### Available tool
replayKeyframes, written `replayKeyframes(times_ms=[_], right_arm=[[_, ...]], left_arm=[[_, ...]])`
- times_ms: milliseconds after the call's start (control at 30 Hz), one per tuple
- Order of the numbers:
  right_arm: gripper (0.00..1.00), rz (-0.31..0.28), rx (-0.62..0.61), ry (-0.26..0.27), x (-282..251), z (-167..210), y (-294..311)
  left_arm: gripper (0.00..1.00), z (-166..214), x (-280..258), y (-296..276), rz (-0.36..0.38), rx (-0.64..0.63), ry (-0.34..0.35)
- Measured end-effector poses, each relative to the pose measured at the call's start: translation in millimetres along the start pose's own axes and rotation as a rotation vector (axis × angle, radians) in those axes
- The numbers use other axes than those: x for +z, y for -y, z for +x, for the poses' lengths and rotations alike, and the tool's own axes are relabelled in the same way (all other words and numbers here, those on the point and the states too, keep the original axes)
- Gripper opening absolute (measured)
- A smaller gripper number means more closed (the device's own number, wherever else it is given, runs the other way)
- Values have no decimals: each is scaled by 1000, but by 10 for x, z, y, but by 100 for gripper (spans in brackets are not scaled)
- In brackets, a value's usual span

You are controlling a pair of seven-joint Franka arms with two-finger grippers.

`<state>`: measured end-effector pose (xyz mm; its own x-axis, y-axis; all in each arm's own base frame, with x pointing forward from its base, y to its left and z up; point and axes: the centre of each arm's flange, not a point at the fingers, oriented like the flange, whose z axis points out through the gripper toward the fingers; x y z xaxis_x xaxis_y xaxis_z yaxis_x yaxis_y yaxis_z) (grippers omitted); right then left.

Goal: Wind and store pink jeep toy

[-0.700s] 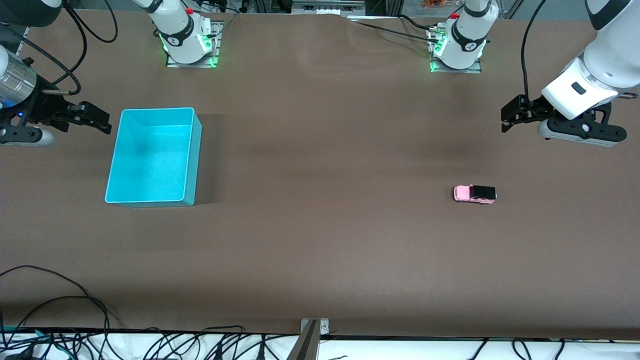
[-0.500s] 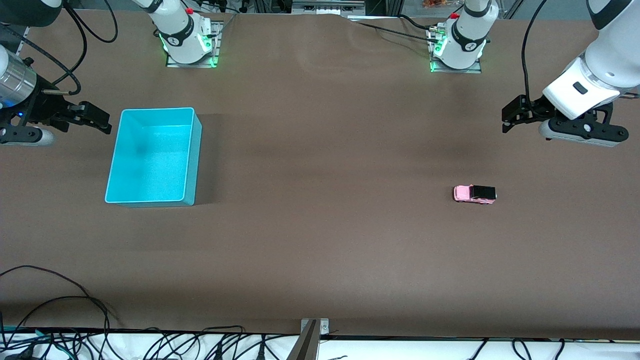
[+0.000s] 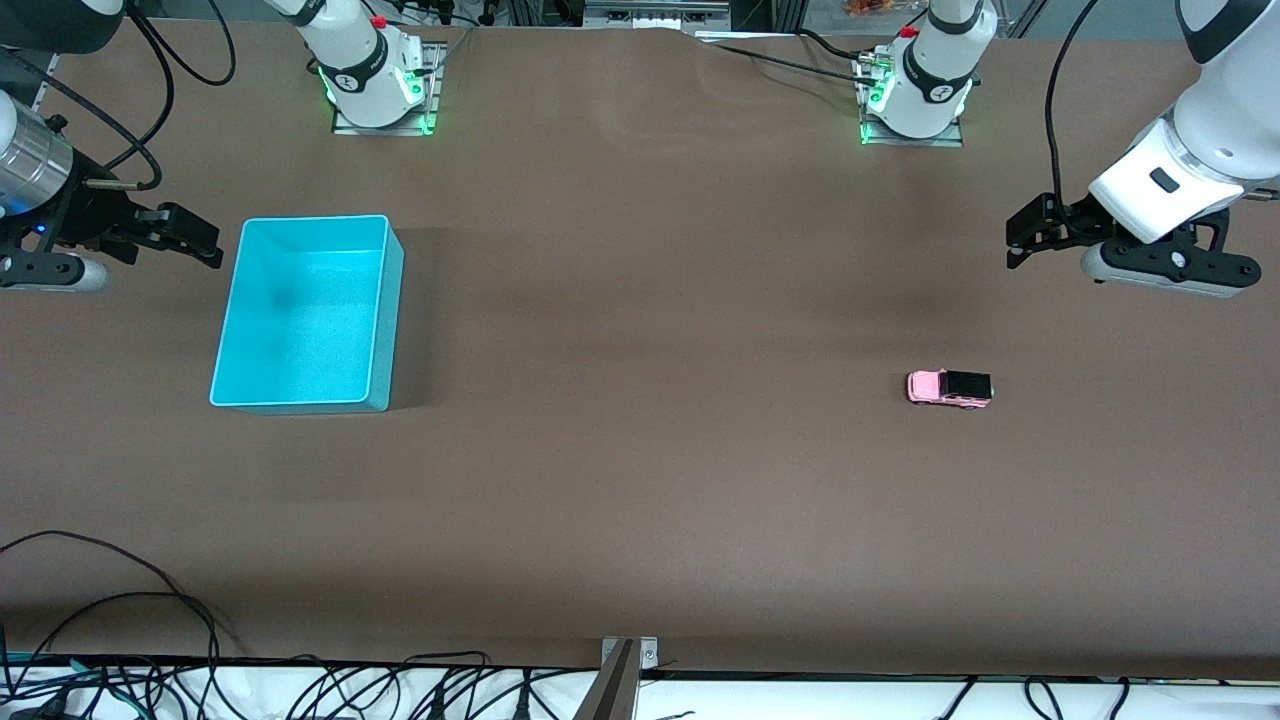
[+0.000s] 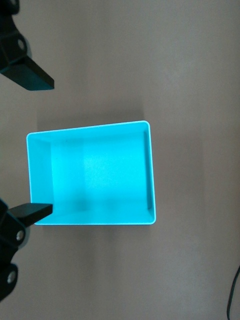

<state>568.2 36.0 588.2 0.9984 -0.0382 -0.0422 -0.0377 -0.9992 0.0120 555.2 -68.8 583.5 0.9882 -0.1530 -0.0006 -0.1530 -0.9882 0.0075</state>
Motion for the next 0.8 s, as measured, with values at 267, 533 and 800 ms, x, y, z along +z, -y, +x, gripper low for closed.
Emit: replayKeyframes(times_ms=[267, 533, 800], right_arm=[[100, 0, 0, 0, 0, 0, 0], [100, 0, 0, 0, 0, 0, 0], [100, 0, 0, 0, 0, 0, 0]], left_arm=[[100, 5, 2, 20, 0, -4, 0], [100, 23, -19, 35, 0, -3, -5], [100, 47, -15, 54, -1, -3, -6]])
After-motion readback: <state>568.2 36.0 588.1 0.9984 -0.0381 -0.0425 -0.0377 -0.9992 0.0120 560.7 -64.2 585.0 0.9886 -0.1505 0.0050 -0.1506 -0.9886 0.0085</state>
